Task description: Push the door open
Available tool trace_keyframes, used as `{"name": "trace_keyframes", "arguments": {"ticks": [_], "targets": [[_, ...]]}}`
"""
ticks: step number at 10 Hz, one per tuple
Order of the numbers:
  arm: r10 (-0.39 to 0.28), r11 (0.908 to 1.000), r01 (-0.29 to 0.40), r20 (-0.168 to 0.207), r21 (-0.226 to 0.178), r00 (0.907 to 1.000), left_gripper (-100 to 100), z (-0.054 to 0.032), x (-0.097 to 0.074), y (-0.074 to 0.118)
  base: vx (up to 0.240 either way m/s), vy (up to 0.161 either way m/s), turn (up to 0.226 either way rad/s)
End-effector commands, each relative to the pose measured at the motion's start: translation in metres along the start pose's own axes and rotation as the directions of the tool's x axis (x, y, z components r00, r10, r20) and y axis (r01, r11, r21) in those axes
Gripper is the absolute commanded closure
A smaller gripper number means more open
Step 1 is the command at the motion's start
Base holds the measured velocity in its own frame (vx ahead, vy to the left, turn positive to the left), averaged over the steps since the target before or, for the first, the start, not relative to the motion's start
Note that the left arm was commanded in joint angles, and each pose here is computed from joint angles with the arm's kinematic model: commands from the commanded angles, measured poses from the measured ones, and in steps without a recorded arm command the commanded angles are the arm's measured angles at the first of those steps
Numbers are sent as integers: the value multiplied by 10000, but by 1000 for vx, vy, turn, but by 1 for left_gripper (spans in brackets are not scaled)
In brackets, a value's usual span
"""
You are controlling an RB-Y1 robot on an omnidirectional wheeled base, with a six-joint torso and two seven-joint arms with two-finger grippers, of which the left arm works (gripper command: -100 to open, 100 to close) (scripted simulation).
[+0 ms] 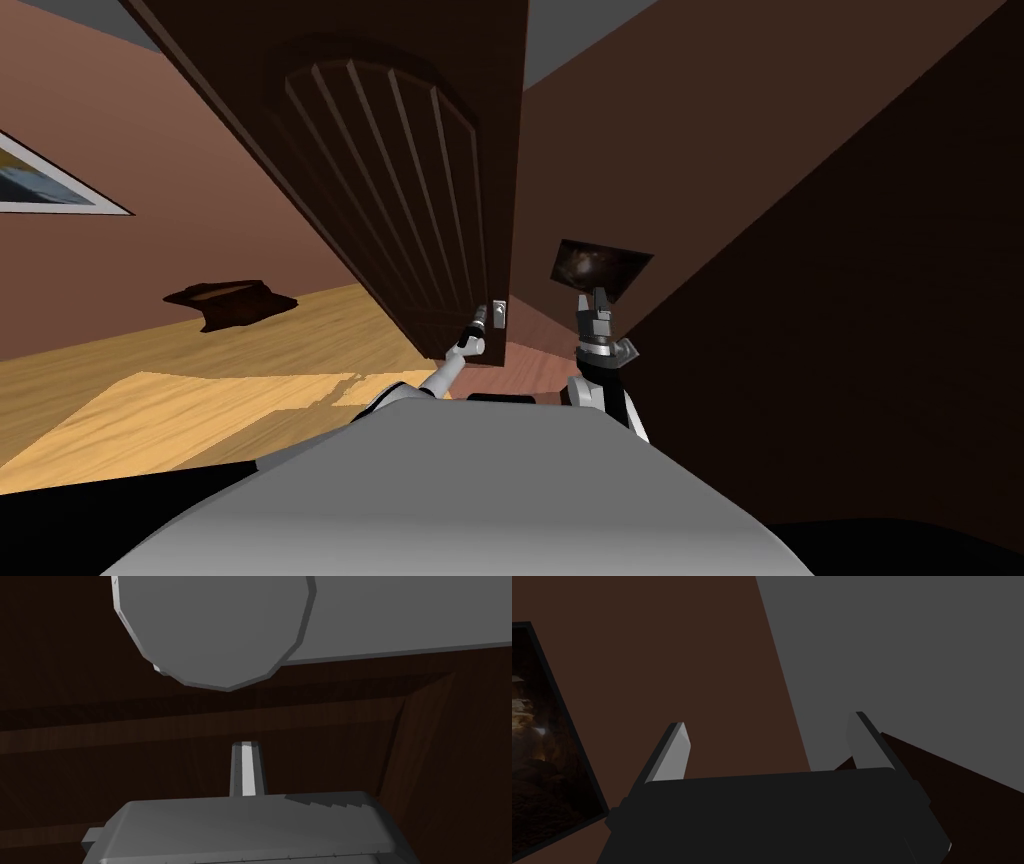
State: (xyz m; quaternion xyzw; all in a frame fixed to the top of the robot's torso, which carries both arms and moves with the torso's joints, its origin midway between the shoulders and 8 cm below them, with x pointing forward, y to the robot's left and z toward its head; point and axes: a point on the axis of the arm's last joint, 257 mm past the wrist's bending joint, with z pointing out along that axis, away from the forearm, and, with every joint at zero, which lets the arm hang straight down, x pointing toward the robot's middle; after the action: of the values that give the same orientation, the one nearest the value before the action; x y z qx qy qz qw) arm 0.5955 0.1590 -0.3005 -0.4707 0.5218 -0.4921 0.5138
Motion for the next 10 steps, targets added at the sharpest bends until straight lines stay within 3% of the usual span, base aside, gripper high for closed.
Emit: {"name": "trace_keyframes", "arguments": {"ticks": [1, 6, 10], "targets": [[99, 9999, -99, 182, 22, 9998, -100, 6, -93, -7, -161, 31, -106], [99, 9999, -103, 675, 55, 9977, -100, 37, -231, -35, -148, 7, -97], [-129, 9999, 128, 998, 17, 9949, -100, 45, -200, -46, -148, 18, -104]]}}
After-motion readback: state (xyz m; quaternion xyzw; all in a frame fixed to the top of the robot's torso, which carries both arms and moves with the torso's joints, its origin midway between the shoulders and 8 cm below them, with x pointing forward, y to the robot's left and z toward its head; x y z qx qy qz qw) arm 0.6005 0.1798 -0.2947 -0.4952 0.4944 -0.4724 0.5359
